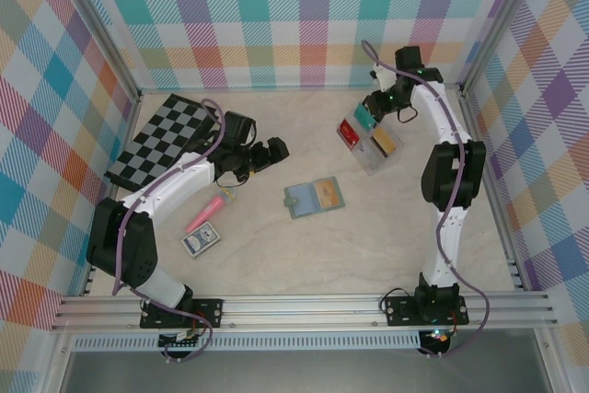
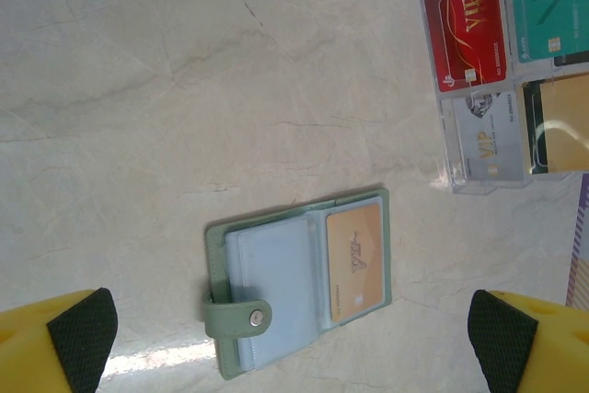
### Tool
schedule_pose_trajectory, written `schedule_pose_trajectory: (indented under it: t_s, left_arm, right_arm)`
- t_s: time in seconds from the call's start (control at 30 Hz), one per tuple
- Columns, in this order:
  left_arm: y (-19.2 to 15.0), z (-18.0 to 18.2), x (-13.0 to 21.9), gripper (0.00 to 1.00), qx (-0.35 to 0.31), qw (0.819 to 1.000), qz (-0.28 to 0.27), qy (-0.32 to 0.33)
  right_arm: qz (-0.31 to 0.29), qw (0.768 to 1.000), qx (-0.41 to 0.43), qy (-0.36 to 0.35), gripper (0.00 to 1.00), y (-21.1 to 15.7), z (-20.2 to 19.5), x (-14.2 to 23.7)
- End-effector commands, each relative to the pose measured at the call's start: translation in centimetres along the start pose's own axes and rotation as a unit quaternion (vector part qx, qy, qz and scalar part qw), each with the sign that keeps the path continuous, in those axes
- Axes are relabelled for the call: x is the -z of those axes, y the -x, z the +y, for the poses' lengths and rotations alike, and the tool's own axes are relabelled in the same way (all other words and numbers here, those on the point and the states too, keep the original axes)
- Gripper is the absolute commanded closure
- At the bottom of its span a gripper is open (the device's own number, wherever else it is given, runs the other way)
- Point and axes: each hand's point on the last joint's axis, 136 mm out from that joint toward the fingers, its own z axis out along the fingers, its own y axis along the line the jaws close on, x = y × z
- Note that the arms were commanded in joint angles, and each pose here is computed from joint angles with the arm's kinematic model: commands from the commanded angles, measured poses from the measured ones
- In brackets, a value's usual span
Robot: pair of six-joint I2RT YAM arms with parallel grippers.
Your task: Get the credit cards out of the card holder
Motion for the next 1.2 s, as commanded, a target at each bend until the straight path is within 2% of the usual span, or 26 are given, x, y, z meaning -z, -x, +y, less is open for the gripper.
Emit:
schedule_pose_trajectory:
  t_s: [0.0,0.07,0.17,0.5,0.9,1.0,1.17]
  left_arm:
    - [0.2,-0.2,1.0,0.0,0.003,1.0,-0.008,-0.009]
    - [0.1,-0.1,1.0,0.0,0.003,1.0,-0.006,-0.007]
    - [0.0,0.0,1.0,0.0,0.001,1.0,0.001,-0.002]
    - [-0.8,-0.1,0.1,0.0,0.0,1.0,0.02,-0.004]
    - [-1.4,0.2,-0.5,0.0,0.001,0.999,0.032,0.001]
    - [-1.5,0.3,-0.5,0.0,-0.001,0.999,0.033,0.001]
    - [-2.0,0.4,-0.5,0.0,-0.004,0.999,0.038,0.003]
  right_arm:
    - [-0.037,0.999,-0.026,0.001,0.77,2.1,0.3,2.9]
    - [-0.032,0.999,-0.03,0.005,0.83,2.1,0.3,2.3]
    - [-0.018,0.999,-0.037,-0.004,0.87,1.8,-0.3,1.2]
    - [0.0,0.999,-0.05,-0.021,0.9,1.9,-1.7,-1.6]
    - [0.012,0.998,-0.053,0.006,0.94,1.4,-1.1,-2.9]
    - [-0.008,0.998,-0.059,-0.001,0.91,2.5,-1.1,-1.2]
    - [-0.051,0.995,-0.082,-0.033,0.72,4.6,-1.2,3.8]
